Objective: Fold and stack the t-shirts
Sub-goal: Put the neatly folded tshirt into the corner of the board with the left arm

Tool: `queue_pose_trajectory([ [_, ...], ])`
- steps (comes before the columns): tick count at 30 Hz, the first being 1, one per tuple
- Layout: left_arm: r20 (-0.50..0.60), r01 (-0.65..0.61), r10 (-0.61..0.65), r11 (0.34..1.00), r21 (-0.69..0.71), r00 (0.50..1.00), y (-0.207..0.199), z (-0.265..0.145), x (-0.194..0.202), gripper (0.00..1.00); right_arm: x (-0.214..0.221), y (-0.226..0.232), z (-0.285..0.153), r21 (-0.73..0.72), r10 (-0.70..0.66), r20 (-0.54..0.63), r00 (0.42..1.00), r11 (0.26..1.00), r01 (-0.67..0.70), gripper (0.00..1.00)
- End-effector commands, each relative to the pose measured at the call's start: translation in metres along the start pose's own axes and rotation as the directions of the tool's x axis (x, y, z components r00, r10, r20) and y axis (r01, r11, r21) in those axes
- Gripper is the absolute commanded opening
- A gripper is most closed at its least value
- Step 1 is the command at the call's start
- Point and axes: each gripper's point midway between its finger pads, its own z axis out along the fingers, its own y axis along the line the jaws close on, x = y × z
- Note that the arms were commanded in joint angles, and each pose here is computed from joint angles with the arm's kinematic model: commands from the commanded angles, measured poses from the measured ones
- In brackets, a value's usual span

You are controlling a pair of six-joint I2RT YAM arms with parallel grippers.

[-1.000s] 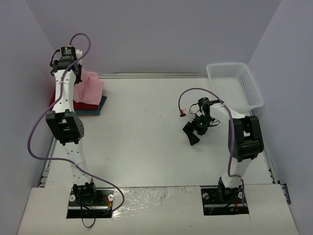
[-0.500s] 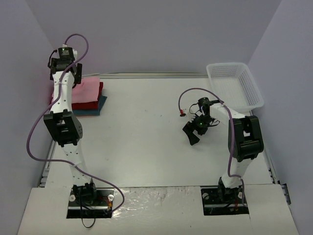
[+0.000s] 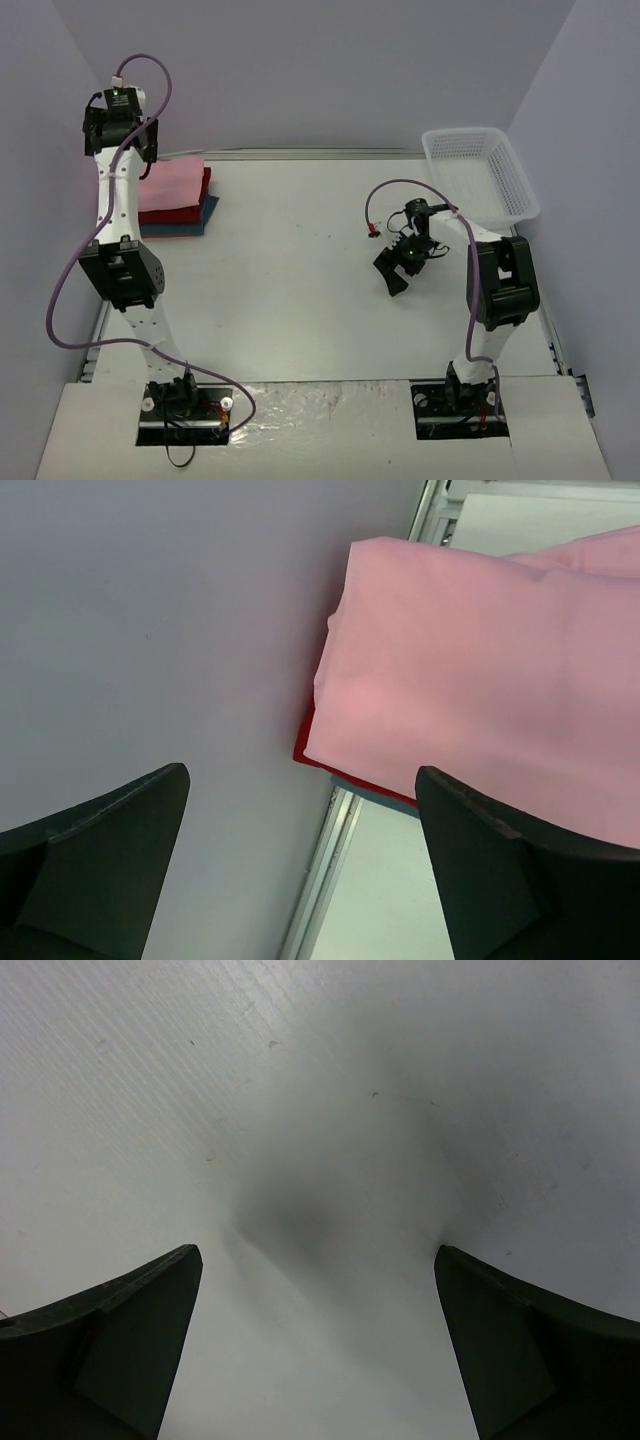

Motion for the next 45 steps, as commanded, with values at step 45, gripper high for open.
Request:
queue_pose_trajectory([
  [45, 0.323, 0.212, -0.342, 0.903, 0.374, 0.883, -0.02, -0.161, 0.112, 0.94, -0.063, -0.043, -0.184, 0.424, -0.019, 0.671, 0.741, 0.83, -0.362, 1.0],
])
